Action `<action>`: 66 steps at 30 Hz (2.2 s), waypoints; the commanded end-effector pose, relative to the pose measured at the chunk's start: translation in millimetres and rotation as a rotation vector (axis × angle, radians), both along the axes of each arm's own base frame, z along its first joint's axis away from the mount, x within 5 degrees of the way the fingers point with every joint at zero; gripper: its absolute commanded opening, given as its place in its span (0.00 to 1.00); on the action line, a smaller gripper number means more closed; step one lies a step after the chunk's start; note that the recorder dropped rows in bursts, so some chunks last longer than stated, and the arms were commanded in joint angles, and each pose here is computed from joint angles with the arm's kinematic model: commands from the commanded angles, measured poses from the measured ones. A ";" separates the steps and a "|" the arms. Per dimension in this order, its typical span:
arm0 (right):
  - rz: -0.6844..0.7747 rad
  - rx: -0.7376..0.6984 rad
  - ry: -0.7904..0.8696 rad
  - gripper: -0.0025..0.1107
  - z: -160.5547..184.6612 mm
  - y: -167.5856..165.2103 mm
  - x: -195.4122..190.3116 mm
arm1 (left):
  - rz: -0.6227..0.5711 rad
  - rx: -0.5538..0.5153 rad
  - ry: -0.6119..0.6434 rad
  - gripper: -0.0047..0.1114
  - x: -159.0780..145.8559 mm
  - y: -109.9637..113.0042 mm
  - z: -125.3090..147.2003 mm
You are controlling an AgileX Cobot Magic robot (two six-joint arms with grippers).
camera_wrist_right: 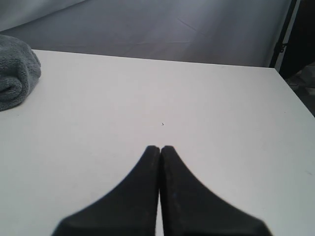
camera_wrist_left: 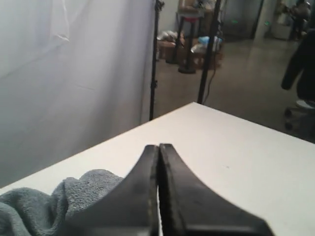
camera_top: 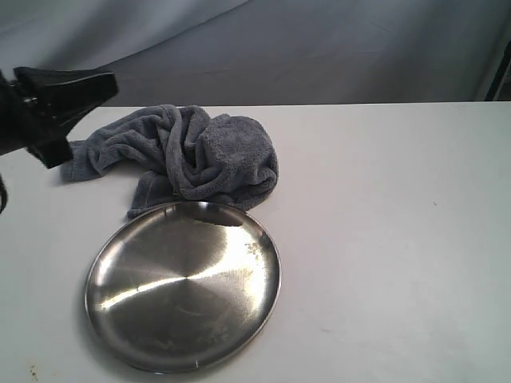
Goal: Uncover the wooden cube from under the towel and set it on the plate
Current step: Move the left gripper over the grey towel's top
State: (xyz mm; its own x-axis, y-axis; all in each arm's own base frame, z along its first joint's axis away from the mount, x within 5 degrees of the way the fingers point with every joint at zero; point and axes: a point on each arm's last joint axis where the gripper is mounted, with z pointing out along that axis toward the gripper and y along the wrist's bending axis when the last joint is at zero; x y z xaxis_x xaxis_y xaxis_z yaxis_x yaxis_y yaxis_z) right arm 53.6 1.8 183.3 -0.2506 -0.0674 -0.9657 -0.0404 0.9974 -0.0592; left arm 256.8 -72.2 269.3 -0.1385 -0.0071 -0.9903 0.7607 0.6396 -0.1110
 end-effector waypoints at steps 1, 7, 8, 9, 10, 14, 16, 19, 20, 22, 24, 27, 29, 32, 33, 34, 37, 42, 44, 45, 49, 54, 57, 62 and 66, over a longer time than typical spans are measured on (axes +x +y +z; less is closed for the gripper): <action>0.001 0.006 -0.001 0.02 -0.9 0.2 -0.1 | -0.087 0.091 0.042 0.04 36.9 -14.3 -14.8; 0.001 0.006 -0.001 0.02 -0.9 0.2 -0.1 | 0.113 0.261 0.103 0.04 57.5 -33.7 -9.6; 0.001 0.006 -0.001 0.02 -0.9 0.2 -0.1 | 0.111 0.265 0.090 0.04 57.2 -37.6 -5.6; 0.001 0.006 -0.001 0.02 -0.9 0.2 -0.1 | 0.106 0.264 0.076 0.04 56.6 -40.7 -1.3; 0.001 0.006 -0.001 0.02 -0.9 0.2 -0.1 | 0.099 0.263 0.061 0.04 54.6 -44.4 3.4; 0.001 0.006 -0.001 0.02 -0.9 0.2 -0.1 | 0.158 0.312 0.036 0.04 47.0 -51.7 15.0; 0.001 0.006 -0.001 0.02 -0.9 0.2 -0.1 | 0.276 0.362 0.052 0.04 44.4 -48.0 20.0; 0.001 0.006 -0.001 0.02 -0.9 0.2 -0.1 | 0.446 0.439 0.062 0.04 37.5 -39.2 30.9; 0.001 0.006 -0.001 0.02 -0.9 0.2 -0.1 | 0.479 0.454 0.054 0.04 34.3 -37.6 35.8; 0.001 0.006 -0.001 0.02 -0.9 0.2 -0.1 | 0.485 0.512 -0.015 0.04 27.0 -38.3 46.5; 0.001 0.006 -0.001 0.02 -0.9 0.2 -0.1 | 0.473 0.565 -0.073 0.04 18.6 -44.8 53.3; 0.001 0.006 -0.001 0.02 -0.9 0.2 -0.1 | 0.456 0.651 -0.122 0.04 7.6 -58.6 55.3; 0.001 0.006 -0.001 0.02 -0.9 0.2 -0.1 | 0.477 0.713 -0.117 0.04 3.2 -64.9 52.3; 0.001 0.006 -0.001 0.02 -0.9 0.2 -0.1 | 0.508 0.819 -0.085 0.04 2.0 -72.3 42.1; 0.001 0.006 -0.001 0.02 -0.9 0.2 -0.1 | 0.505 0.843 -0.062 0.04 3.2 -75.5 38.7; 0.001 0.006 -0.001 0.02 -0.9 0.2 -0.1 | 0.489 0.864 -0.035 0.04 4.6 -78.5 35.4; 0.001 0.006 -0.001 0.02 -0.9 0.2 -0.1 | 0.390 0.962 0.073 0.04 12.1 -90.4 23.1; 0.001 0.006 -0.001 0.02 -0.9 0.2 -0.1 | 0.207 1.058 0.230 0.04 30.2 -118.3 7.1; 0.001 0.006 -0.001 0.02 -0.9 0.2 -0.1 | 0.171 1.044 0.236 0.04 39.4 -129.5 3.0; 0.001 0.006 -0.001 0.02 -0.9 0.2 -0.1 | 0.162 1.041 0.229 0.04 43.8 -133.8 0.5; 0.001 0.006 -0.001 0.02 -0.9 0.2 -0.1 | 0.155 0.972 0.192 0.04 61.4 -151.7 -1.4; 0.001 0.006 -0.001 0.02 -0.9 0.2 -0.1 | 0.149 0.825 0.145 0.04 82.4 -176.0 3.5; 0.001 0.006 -0.001 0.02 -0.9 0.2 -0.1 | 0.148 0.748 0.077 0.04 95.6 -189.6 9.0; 0.001 0.006 -0.001 0.02 -0.9 0.2 -0.1 | 0.163 0.687 0.019 0.04 118.9 -204.3 12.2; 0.001 0.006 -0.001 0.02 -0.9 0.2 -0.1 | 0.235 0.678 0.115 0.04 144.6 -193.6 -1.8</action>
State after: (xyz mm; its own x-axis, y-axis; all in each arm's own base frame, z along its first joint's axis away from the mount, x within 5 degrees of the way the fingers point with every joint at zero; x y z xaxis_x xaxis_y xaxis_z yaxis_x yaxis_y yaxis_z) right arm 53.6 1.8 183.3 -0.2506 -0.0674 -0.9657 -0.0404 0.9974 -0.0592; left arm 384.5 -274.5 276.6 -0.2355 0.5972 -0.7667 0.6389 0.6896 0.3409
